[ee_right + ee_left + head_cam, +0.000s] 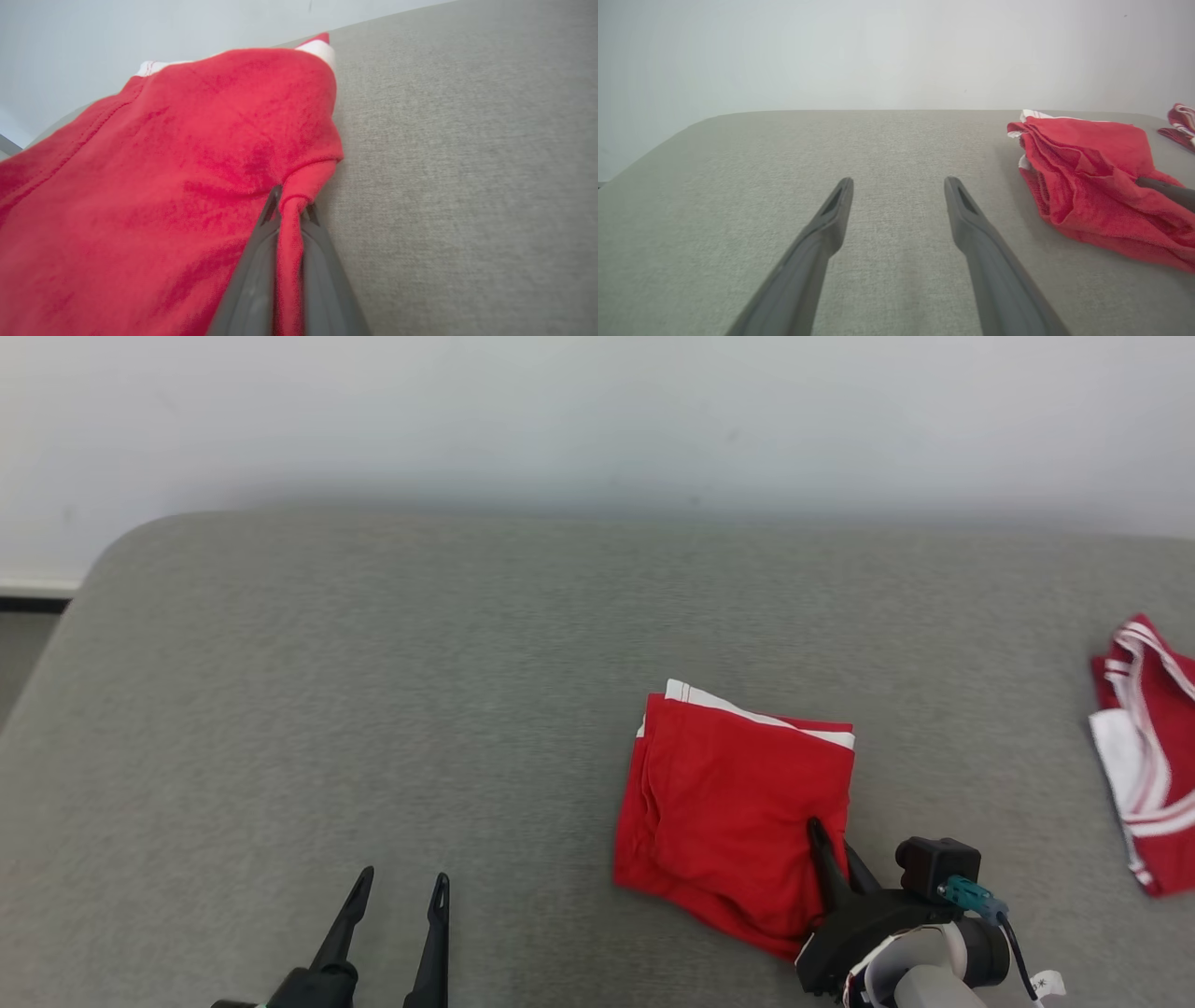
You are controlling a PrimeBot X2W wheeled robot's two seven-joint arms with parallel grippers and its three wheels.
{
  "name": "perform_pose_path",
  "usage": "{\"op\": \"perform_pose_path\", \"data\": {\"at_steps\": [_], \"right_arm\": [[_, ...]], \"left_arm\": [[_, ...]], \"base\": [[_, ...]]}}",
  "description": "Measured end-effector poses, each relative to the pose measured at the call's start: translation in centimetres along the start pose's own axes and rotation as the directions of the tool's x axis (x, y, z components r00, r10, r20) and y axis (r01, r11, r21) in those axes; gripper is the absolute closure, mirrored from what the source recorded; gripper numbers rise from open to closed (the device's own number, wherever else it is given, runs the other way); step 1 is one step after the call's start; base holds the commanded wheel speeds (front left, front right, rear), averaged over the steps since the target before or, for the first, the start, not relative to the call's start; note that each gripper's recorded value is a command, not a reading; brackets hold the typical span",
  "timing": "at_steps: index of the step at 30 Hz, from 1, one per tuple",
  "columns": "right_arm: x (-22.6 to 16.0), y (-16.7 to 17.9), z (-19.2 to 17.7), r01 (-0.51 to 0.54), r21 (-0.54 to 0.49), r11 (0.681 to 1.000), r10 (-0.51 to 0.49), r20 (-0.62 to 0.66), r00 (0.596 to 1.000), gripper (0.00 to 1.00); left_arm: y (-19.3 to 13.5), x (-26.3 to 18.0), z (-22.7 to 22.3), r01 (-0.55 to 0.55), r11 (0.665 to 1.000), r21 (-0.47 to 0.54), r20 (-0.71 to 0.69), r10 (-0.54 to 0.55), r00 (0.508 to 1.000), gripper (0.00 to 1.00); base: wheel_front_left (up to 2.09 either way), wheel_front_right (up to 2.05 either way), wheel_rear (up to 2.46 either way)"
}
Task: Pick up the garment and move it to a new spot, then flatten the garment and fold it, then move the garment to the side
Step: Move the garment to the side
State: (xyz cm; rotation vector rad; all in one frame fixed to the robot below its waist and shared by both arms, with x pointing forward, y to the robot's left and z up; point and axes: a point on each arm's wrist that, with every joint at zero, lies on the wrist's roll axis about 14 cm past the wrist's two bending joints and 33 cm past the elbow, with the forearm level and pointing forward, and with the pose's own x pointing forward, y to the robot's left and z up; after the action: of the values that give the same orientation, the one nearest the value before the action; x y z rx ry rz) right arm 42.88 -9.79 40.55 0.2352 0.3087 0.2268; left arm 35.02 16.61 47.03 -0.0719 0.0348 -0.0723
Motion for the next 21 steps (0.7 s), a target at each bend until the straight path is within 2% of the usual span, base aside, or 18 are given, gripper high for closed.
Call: {"op": "perform_pose_path", "data": {"at_steps": [10, 11, 21], "right_arm": [[-4.3, -6.2, 1.1, 0.172, 0.058, 0.983, -0.175, 0.056, 0.983, 1.00], [-5.2, -7.2, 1.3, 0.201, 0.070, 0.977, -0.206, 0.067, 0.976, 1.00], [-10.0, -11.9, 1.5, 0.350, 0.111, 0.930, -0.360, 0.092, 0.928, 1.00]], "left_arm": [[-6.7, 4.2, 0.3, 0.211, 0.977, -0.005, 0.014, -0.211, 0.977, 0.00], [-8.2, 4.9, 0.2, 0.254, 0.967, -0.007, 0.013, -0.254, 0.967, 0.00], [-15.6, 7.7, -0.2, 0.451, 0.892, -0.015, 0.017, -0.451, 0.892, 0.00]], "base": [[0.00, 0.00, 0.00], [0.00, 0.00, 0.00], [0.00, 0.00, 0.00]]}}
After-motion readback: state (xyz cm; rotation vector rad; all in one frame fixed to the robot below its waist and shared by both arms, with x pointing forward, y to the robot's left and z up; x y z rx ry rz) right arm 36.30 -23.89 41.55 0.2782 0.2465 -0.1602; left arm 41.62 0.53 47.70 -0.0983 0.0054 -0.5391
